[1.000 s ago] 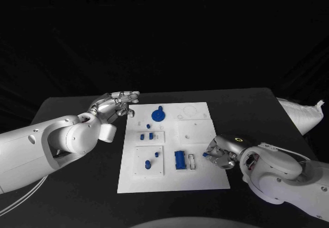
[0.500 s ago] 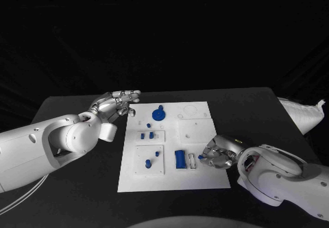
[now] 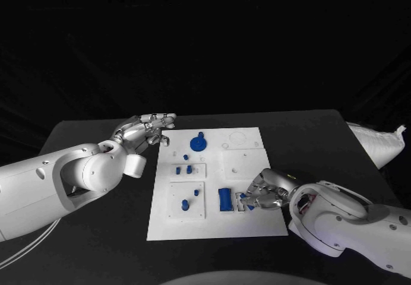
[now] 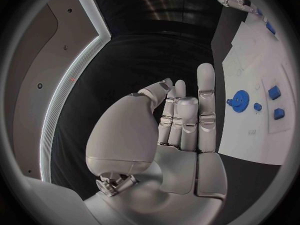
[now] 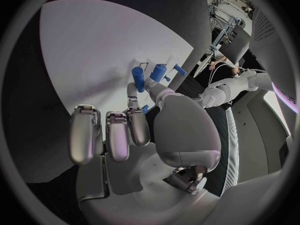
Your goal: Assemble the parts on the task board
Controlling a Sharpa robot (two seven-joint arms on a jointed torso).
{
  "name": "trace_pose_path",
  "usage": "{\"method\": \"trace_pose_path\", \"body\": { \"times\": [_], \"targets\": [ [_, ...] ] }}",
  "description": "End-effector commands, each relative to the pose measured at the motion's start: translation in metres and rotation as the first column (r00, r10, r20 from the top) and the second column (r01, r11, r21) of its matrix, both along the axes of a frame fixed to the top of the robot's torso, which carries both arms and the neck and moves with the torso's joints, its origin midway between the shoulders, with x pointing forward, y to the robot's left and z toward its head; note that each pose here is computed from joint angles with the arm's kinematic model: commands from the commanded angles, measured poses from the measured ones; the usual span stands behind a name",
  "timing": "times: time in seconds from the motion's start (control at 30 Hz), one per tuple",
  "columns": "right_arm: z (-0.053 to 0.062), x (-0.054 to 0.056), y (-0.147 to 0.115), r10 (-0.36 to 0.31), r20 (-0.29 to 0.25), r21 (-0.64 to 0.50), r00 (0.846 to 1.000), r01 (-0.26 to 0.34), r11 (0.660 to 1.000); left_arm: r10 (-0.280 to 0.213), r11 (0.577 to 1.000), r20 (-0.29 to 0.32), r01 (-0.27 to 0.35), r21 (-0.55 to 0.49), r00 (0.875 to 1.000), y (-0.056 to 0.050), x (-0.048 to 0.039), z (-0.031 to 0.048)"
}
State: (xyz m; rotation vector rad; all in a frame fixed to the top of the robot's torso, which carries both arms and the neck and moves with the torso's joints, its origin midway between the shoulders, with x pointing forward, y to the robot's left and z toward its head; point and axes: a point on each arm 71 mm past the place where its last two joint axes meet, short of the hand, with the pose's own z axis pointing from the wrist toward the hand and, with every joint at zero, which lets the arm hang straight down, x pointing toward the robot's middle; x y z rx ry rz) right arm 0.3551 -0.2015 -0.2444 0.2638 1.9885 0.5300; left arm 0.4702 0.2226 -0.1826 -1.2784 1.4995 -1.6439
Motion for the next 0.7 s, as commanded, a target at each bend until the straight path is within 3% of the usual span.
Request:
{"method": "trace_pose_path", "body": {
  "times": [0.03,0.7],
  "targets": [
    [-0.0027,0.0003,0.0015,0.010,-0.015,-0.032,1.000,-0.011,0.999,-0.019,1.000,0.012,0.020,-0.012,1.000,-0.0025,-0.0009,0.0017],
    [-0.0098,0.0085,0.0091,0.051,-0.007,-0.101,0.999,-0.052,0.994,-0.029,0.999,0.010,0.030,-0.015,1.000,-0.0039,-0.0016,0.0018]
  ]
}}
